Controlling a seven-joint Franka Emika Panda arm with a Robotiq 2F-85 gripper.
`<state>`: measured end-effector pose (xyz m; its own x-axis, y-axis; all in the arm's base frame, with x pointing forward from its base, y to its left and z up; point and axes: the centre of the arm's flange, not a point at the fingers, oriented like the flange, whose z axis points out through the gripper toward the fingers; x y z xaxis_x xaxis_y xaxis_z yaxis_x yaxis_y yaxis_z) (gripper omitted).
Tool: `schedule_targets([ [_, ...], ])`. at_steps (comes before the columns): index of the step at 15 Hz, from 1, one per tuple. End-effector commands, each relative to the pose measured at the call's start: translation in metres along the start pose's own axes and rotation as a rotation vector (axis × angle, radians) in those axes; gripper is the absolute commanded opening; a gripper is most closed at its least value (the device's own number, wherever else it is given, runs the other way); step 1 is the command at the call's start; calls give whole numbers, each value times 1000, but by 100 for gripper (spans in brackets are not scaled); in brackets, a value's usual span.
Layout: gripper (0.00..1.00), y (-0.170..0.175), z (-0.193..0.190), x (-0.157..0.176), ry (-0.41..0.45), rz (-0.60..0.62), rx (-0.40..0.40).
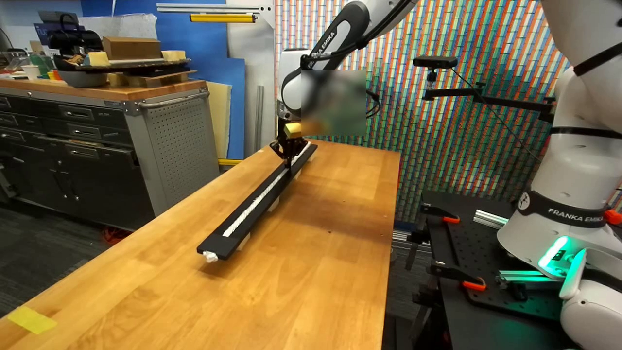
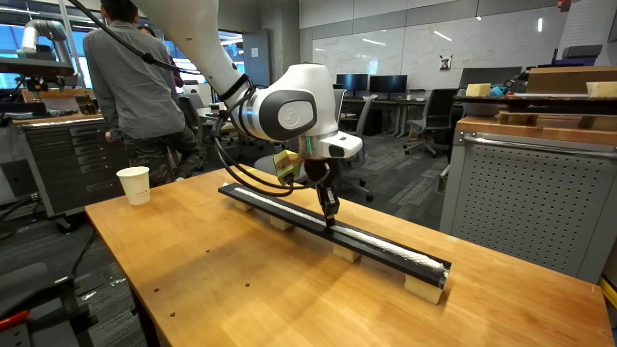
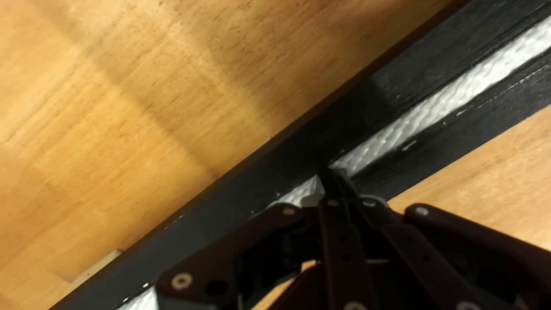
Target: Straighten the white string on the black object
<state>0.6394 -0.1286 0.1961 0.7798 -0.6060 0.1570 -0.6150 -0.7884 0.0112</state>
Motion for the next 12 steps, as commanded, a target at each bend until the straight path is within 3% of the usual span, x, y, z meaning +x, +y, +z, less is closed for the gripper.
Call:
schedule_targets([
  [1,0,8,8,11,0,22,-20],
  [12,0,29,-8,21,58,72,8],
])
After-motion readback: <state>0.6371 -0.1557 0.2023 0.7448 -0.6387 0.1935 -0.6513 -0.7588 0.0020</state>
